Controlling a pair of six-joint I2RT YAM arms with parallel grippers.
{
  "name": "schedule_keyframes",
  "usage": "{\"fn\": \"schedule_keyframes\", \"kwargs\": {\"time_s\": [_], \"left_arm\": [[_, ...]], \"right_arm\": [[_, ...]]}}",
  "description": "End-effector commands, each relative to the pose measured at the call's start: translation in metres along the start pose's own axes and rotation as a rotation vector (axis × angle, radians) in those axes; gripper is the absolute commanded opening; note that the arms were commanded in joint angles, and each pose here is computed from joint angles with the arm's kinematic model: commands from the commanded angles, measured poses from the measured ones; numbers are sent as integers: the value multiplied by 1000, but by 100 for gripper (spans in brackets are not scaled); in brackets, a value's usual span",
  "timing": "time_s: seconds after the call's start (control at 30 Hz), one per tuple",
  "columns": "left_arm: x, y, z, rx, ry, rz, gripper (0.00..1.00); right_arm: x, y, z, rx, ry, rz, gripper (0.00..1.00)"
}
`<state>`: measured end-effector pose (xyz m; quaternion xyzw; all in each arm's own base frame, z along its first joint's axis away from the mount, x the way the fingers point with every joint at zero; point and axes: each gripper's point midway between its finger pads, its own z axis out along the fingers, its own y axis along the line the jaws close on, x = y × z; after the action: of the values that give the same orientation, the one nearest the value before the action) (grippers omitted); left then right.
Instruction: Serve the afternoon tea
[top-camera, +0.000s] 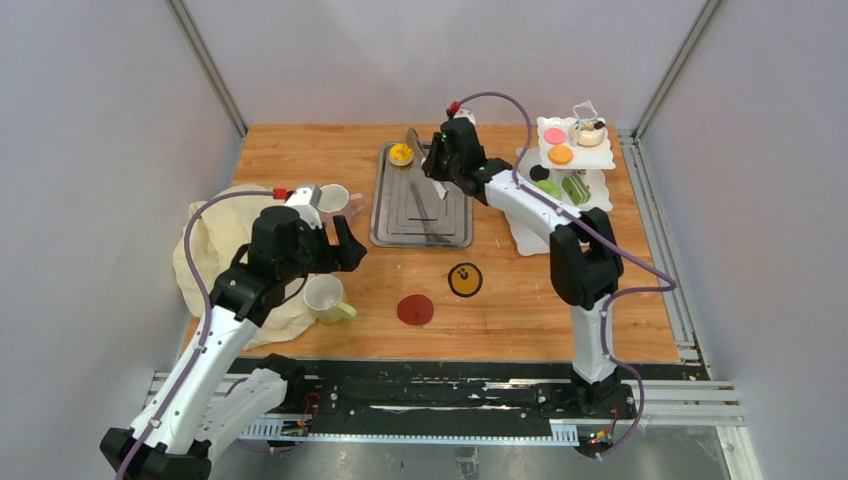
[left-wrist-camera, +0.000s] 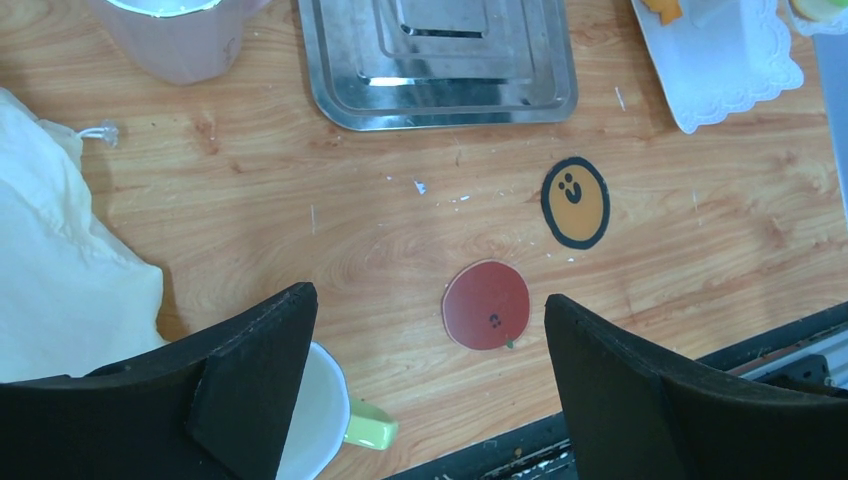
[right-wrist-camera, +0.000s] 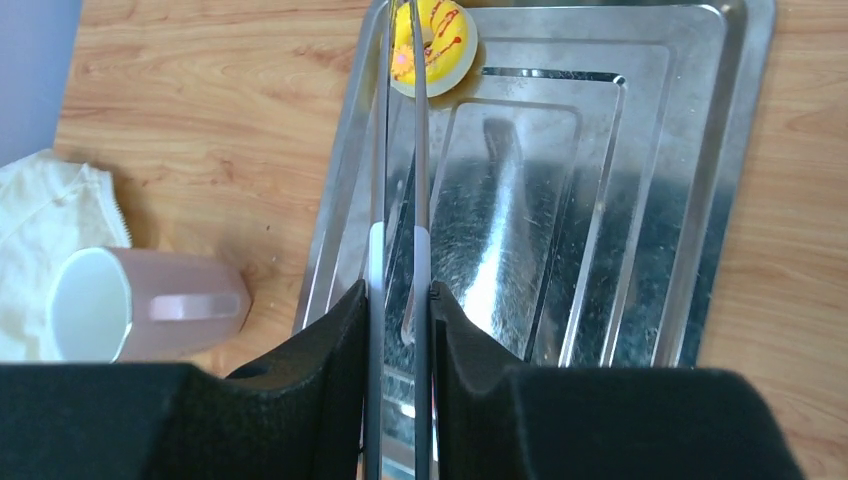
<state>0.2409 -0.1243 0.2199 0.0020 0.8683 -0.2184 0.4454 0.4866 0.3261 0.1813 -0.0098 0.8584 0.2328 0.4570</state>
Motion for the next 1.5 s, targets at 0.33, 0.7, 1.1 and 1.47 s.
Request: {"fn": "schedule_keyframes", "kwargs": {"time_s": [0.33, 0.7, 1.1, 1.47], "left_arm": [[18, 5, -8, 8, 41, 51, 89], [17, 9, -7, -10, 39, 51, 89], [20, 10, -2, -15, 48, 42, 89], [24, 14, 2, -30, 54, 38, 89]], "right_arm": [[-10, 7, 44, 42, -27, 1, 35], [6, -2, 64, 70, 23, -14, 38], [28, -12, 68, 83, 78, -5, 40], [20, -4, 59, 34, 78, 5, 1]]}}
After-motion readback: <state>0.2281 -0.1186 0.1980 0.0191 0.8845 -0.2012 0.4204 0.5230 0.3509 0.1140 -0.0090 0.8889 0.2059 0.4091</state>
